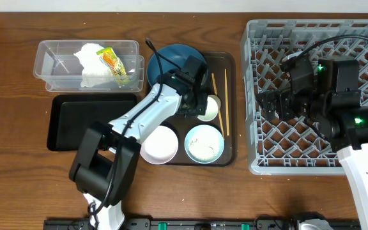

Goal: Sort waste into correct bins and load items into the dishwasher rack
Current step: 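Grasp the white cup with the left gripper and lift it, then hand the white cup from the left gripper to the right gripper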

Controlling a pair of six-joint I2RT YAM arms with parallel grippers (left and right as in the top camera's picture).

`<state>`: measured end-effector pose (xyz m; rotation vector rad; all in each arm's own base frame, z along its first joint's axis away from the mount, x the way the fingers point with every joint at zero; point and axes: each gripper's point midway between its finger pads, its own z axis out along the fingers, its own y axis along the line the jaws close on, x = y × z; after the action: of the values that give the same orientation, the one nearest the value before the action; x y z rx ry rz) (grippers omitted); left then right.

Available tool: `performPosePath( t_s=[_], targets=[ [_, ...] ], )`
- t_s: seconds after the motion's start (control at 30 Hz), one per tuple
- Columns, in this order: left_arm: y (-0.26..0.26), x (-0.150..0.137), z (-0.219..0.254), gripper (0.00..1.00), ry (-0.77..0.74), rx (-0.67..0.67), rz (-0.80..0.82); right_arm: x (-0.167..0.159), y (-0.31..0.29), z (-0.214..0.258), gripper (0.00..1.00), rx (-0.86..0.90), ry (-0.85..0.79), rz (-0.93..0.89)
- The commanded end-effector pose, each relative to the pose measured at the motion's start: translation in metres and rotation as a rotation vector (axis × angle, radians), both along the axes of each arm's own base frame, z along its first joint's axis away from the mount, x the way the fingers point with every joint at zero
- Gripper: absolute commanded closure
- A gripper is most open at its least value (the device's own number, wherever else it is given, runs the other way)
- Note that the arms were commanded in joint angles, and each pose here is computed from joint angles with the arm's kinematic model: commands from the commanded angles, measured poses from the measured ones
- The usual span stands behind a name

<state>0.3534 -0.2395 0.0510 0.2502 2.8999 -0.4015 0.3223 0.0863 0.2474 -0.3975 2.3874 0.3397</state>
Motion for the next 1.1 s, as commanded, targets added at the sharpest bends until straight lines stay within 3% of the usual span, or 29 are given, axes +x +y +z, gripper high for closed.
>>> performPosePath(
  t_s=[0.0, 0.13, 0.33, 0.57, 0.63, 0.9, 1.07],
  targets=[
    [0.007, 0.009, 0.012, 0.94, -0.028, -0.003, 0.026, 0.001, -0.002, 0.001, 0.01, 0.009, 0.002, -0.008],
    [0.006, 0.013, 0.037, 0.94, -0.061, -0.058, 0.029, 0.001, -0.002, 0.001, 0.01, 0.011, 0.000, -0.011],
    [0.002, 0.003, 0.091, 0.94, -0.031, -0.320, -0.031, 0.009, 0.008, 0.007, 0.01, 0.099, -0.007, -0.021],
    [0.019, -0.013, 0.152, 0.94, 0.025, -0.682, -0.142, 0.021, 0.054, 0.003, 0.01, 0.308, 0.037, 0.172],
    [0.023, -0.017, 0.165, 0.94, 0.032, -0.776, -0.179, 0.026, 0.068, 0.000, 0.05, 0.382, 0.056, 0.239],
    [0.029, -0.023, 0.194, 0.94, 0.048, -0.967, -0.220, 0.023, 0.114, 0.022, 0.05, 0.697, 0.007, 0.616],
    [0.027, -0.030, 0.213, 0.94, 0.058, -1.075, -0.266, 0.026, 0.120, 0.021, 0.04, 0.764, -0.007, 0.702]
  ],
)
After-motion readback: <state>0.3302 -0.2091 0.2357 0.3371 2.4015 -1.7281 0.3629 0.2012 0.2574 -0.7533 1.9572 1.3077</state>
